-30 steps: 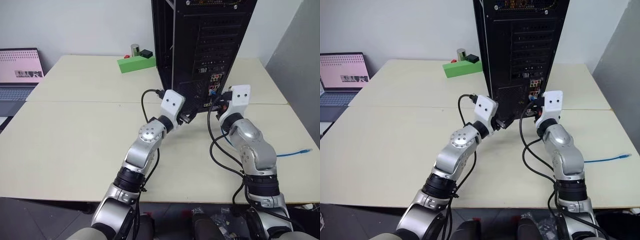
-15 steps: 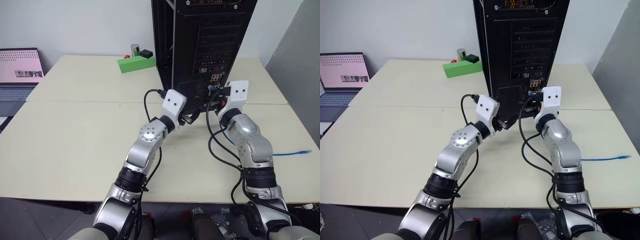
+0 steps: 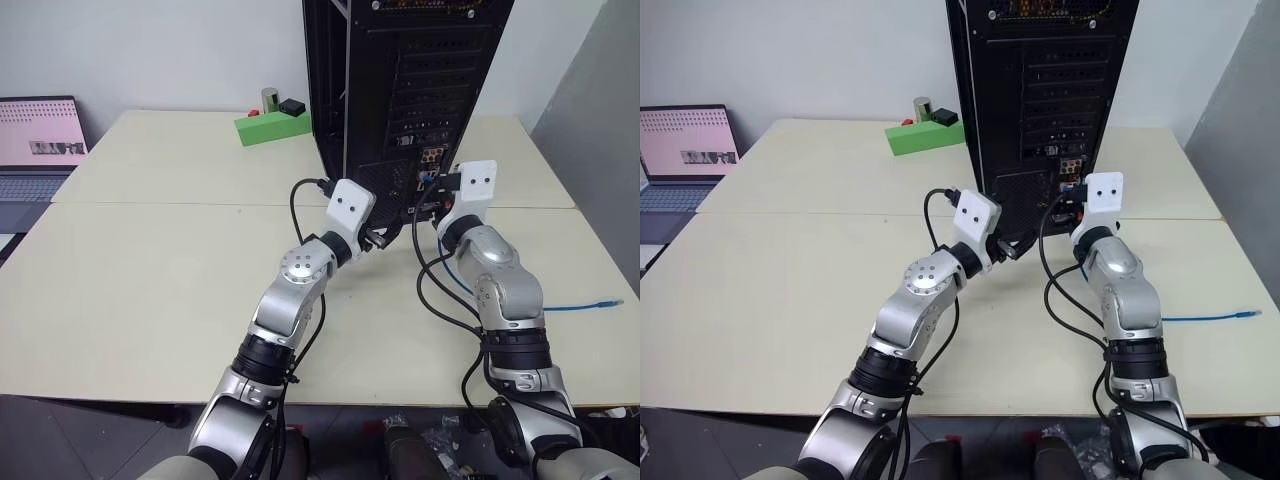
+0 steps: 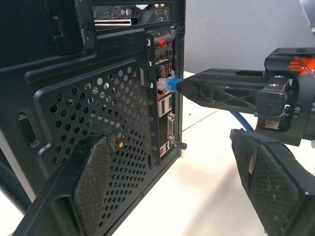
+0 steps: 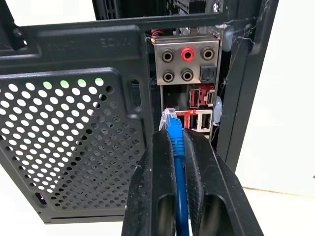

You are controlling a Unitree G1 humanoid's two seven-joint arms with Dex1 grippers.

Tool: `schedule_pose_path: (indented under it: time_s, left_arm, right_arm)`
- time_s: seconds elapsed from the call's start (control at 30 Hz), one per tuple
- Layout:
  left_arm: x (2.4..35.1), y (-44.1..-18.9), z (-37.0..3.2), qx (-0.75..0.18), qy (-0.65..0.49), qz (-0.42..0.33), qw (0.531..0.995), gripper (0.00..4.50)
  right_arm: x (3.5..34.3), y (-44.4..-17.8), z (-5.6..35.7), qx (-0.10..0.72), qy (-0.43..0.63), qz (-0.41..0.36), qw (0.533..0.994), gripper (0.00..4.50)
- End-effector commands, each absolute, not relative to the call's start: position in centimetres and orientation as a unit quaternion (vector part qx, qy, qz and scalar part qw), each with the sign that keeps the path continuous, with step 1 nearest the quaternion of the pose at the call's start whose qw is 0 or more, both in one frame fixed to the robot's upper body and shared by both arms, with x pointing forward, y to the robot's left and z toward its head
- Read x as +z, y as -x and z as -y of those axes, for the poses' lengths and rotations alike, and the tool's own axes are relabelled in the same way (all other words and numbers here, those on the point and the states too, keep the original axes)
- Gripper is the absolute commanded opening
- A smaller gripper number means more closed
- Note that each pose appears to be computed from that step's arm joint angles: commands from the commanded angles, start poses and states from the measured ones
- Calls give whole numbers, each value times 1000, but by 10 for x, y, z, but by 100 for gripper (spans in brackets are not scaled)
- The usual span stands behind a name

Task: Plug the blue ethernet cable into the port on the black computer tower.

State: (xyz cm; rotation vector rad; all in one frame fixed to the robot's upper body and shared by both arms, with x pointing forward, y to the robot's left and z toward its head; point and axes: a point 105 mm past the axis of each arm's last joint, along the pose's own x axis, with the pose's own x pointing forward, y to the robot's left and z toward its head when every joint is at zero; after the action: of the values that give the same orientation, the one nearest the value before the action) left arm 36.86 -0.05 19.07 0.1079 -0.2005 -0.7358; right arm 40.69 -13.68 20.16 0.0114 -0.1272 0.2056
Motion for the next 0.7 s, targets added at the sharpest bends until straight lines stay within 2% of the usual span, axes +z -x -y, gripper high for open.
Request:
schedule_pose_path:
  time_s: [0.03,0.7]
  left_arm:
    - [209,-362,3,-360,-51,134,922,396]
    - [208,-362,4,-362,-50,134,921,396]
  right_arm:
    - [221,-407,140,96,-2,98,991,0]
    - [220,-411,138,97,-2,97,991,0]
